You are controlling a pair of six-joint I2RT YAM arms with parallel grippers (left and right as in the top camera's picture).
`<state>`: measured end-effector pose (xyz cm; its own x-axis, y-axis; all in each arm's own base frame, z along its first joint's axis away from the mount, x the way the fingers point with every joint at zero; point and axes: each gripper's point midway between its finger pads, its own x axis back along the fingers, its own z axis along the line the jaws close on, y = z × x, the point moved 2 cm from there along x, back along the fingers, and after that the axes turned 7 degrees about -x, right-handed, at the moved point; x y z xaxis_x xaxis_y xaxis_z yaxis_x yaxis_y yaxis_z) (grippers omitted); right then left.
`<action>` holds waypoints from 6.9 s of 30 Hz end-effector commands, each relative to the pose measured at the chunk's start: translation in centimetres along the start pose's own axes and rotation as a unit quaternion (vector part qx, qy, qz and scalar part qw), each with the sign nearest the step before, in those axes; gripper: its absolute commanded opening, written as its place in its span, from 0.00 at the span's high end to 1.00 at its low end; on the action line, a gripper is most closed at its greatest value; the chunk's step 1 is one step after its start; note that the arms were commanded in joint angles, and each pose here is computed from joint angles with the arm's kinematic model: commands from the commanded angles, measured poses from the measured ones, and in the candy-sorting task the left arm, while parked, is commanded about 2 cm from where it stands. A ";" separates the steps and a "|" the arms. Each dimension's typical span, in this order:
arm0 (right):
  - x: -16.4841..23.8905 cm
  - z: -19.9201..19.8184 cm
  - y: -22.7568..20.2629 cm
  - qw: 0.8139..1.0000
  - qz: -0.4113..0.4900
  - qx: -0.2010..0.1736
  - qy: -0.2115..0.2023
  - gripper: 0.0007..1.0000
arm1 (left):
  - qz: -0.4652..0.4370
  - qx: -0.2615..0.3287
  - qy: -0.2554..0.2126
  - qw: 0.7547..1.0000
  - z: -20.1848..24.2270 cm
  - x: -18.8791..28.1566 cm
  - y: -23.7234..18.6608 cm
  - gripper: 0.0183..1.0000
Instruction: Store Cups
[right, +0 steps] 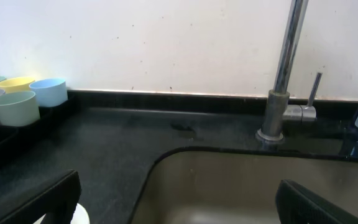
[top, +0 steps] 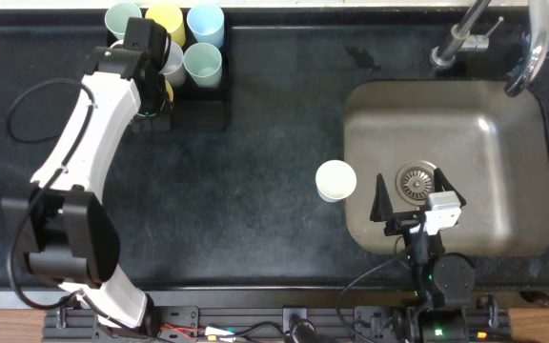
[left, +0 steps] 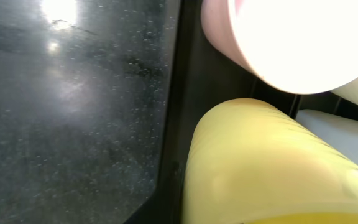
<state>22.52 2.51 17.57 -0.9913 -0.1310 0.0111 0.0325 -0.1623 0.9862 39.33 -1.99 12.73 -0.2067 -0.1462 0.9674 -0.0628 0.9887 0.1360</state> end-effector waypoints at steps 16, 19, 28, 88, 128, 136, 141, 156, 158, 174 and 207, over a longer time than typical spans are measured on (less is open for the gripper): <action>0.0 -0.2 -0.3 1.000 -0.002 0.002 -0.004 0.00 | 0.009 -0.021 0.041 0.999 0.4 -3.7 -0.8 0.98; 0.0 -0.2 -0.3 1.000 -0.002 0.002 -0.004 0.00 | 0.009 -0.021 0.045 0.999 0.5 -4.0 -0.9 0.98; 0.0 -0.2 -0.3 1.000 -0.002 0.002 -0.004 0.00 | 0.008 -0.022 0.038 0.999 0.1 -4.3 -0.9 0.83; 0.0 -0.2 -0.3 1.000 -0.002 0.002 -0.004 0.00 | -0.395 -0.499 -0.568 0.522 9.5 21.8 2.9 0.00; 0.0 -0.2 -0.3 1.000 -0.002 0.002 -0.004 0.01 | -0.367 -0.583 -0.481 0.543 15.8 6.4 1.5 0.00; 0.0 -0.2 -0.3 1.000 -0.002 0.002 -0.004 0.00 | -0.367 -0.583 -0.481 0.543 15.8 6.4 1.5 0.00; 0.0 -0.2 -0.3 1.000 -0.002 0.002 -0.004 0.00 | -0.367 -0.583 -0.481 0.543 15.8 6.4 1.5 0.00; 0.0 -0.2 -0.3 1.000 -0.002 0.002 -0.004 0.00 | -0.367 -0.583 -0.481 0.543 15.8 6.4 1.5 0.00; 0.0 -0.2 -0.3 1.000 -0.002 0.002 -0.004 0.00 | -0.367 -0.583 -0.481 0.543 15.8 6.4 1.5 0.00; 0.1 -1.8 0.0 0.998 -0.011 0.011 -0.056 0.01 | -0.367 -0.583 -0.481 0.543 15.8 6.4 1.5 0.00; 0.7 1.8 11.2 0.966 0.243 -0.064 -0.056 0.00 | -0.367 -0.583 -0.481 0.543 15.8 6.4 1.5 0.00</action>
<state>21.38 1.93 26.44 -0.8745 -0.0916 0.4763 0.4835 -0.2427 0.8411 22.52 -2.20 15.71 -0.9914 0.1006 0.0840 0.0783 -0.0598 0.9951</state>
